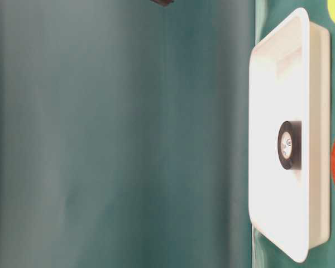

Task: Pick up the tape from a random location and place it into the white case.
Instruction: 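Move the right gripper left over the yellow tape roll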

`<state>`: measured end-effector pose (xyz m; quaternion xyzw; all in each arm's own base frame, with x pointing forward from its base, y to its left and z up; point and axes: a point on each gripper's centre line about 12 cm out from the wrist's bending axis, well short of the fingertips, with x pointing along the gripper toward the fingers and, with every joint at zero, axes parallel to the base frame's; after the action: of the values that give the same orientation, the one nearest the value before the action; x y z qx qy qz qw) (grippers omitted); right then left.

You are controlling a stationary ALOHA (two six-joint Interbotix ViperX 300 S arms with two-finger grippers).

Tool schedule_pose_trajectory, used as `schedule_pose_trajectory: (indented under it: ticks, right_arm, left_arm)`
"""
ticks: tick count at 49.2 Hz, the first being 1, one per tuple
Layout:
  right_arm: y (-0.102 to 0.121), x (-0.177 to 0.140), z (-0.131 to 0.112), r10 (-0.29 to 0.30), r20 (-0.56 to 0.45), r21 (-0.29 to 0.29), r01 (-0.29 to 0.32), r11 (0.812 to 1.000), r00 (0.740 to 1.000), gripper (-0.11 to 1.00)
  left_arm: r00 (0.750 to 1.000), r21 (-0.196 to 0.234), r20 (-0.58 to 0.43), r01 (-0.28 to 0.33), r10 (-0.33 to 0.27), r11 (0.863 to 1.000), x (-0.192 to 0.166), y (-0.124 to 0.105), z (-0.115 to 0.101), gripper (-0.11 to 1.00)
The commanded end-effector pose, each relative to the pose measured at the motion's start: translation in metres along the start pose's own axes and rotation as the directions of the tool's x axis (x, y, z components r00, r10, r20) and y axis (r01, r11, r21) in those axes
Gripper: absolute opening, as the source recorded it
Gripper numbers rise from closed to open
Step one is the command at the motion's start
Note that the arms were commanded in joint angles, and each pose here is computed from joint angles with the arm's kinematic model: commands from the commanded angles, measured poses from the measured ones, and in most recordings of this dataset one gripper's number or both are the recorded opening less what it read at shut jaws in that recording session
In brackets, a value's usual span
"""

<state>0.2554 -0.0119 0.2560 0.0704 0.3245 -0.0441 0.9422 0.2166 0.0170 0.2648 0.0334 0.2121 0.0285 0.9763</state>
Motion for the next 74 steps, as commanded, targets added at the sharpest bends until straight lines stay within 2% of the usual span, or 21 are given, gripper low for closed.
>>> schedule_pose_trajectory:
  ticks: [1,9,15,27,37,41,74]
  right_arm:
    - [0.001,-0.002,0.012,-0.004,-0.023,0.004,0.004,1.000,1.000,0.92]
    - [0.001,0.007,0.013,-0.018,-0.129,0.004,0.019,1.000,0.992,0.92]
    - [0.001,0.015,0.013,-0.031,-0.223,0.002,0.032,0.999,0.974,0.92]
    - [0.002,0.022,0.017,-0.053,-0.390,-0.006,0.055,0.998,0.919,0.92]
    - [0.002,0.023,0.017,-0.067,-0.491,-0.011,0.070,0.997,0.869,0.92]
    - [0.003,0.023,0.017,-0.067,-0.511,-0.014,0.069,0.998,0.857,0.92]
    - [0.006,0.025,0.020,-0.063,-0.505,-0.009,0.067,0.998,0.861,0.92]
  left_arm:
    - [1.000,-0.001,0.015,0.000,0.000,1.000,0.000,0.000,0.004,0.94]
    - [1.000,-0.001,0.015,0.000,0.000,1.000,0.000,0.000,0.004,0.94]
    - [1.000,-0.001,0.015,0.000,0.000,1.000,0.000,0.000,0.004,0.93]
    - [1.000,-0.001,0.015,0.000,0.000,1.000,0.000,0.000,0.004,0.94]
    - [1.000,-0.005,0.015,0.000,0.000,1.000,0.000,0.000,0.004,0.93]
    - [1.000,-0.005,0.014,0.000,0.000,1.000,0.000,0.000,0.004,0.93]
    - [1.000,-0.005,0.011,0.001,-0.001,1.000,0.001,0.000,0.003,0.93]
